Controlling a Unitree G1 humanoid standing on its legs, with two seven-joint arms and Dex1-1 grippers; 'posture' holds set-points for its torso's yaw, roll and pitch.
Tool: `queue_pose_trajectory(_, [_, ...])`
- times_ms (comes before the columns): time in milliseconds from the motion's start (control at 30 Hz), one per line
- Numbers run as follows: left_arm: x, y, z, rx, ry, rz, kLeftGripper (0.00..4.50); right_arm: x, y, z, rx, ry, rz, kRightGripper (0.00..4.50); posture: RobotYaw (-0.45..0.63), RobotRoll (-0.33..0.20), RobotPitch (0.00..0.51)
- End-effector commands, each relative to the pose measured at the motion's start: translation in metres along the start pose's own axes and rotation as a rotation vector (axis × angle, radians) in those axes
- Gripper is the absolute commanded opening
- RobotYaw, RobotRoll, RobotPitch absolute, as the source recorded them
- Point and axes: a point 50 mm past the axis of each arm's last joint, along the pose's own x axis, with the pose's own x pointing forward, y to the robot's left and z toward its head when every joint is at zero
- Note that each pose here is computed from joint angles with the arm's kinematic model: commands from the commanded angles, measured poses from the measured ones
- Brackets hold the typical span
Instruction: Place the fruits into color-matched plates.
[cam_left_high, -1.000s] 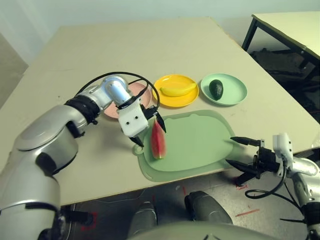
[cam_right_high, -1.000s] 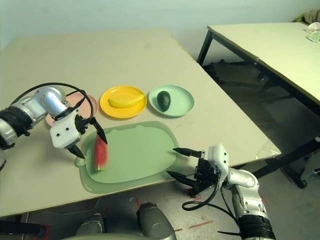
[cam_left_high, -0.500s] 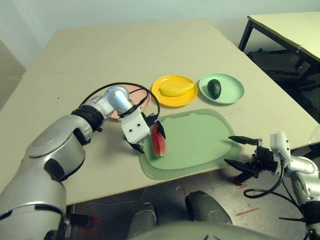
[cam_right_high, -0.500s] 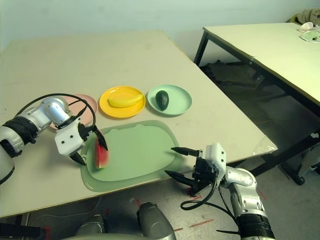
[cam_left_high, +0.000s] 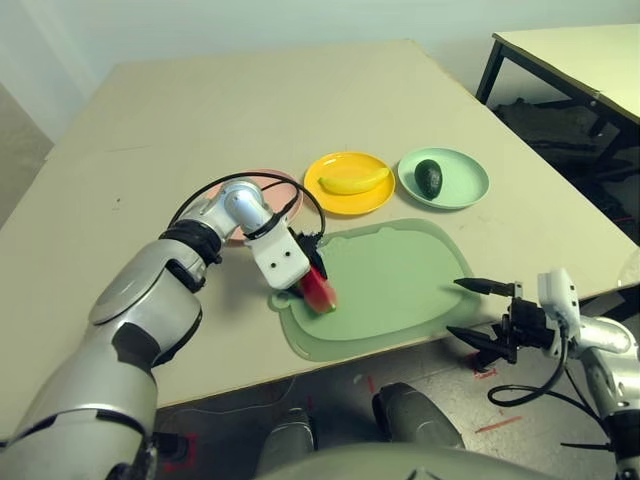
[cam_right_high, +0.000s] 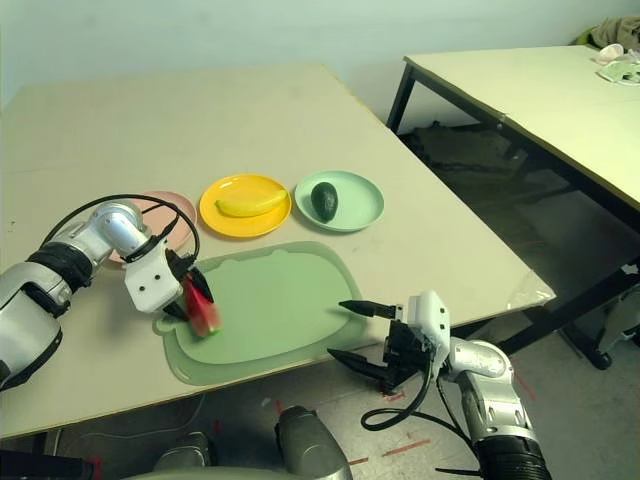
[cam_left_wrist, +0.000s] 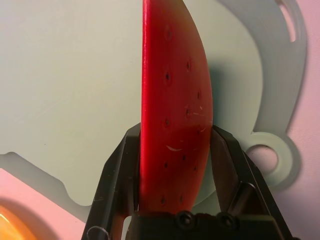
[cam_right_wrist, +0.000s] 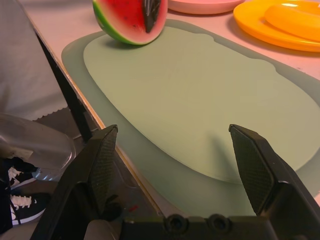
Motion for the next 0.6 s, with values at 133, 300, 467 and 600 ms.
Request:
queue_pose_trajectory(133, [-0.001, -0.005, -0.004, -0.07, 0.0, 0.015, 2.09, 0.001, -0.002, 0.003, -0.018, 0.008, 0.017, 4.5, -0.32, 0.0, 0.027])
queue_pose_trajectory(300, [-0.027, -0.002, -0.01, -0.152, 0.031, 0.133, 2.09, 0.0, -0.006, 0.003, -0.012, 0.0, -0.016, 4.5, -0.3, 0.0, 0.031])
queue_pose_trajectory(467, [-0.055, -0.009, -0.017, -0.254, 0.091, 0.276, 2.09, 0.001, -0.017, 0.006, -0.001, -0.035, -0.098, 4.5, -0.27, 0.0, 0.032])
queue_pose_trajectory(600, [-0.071, -0.021, -0.025, -0.338, 0.164, 0.388, 2.09, 0.002, -0.022, 0.006, 0.008, -0.058, -0.147, 4.5, -0.25, 0.0, 0.031])
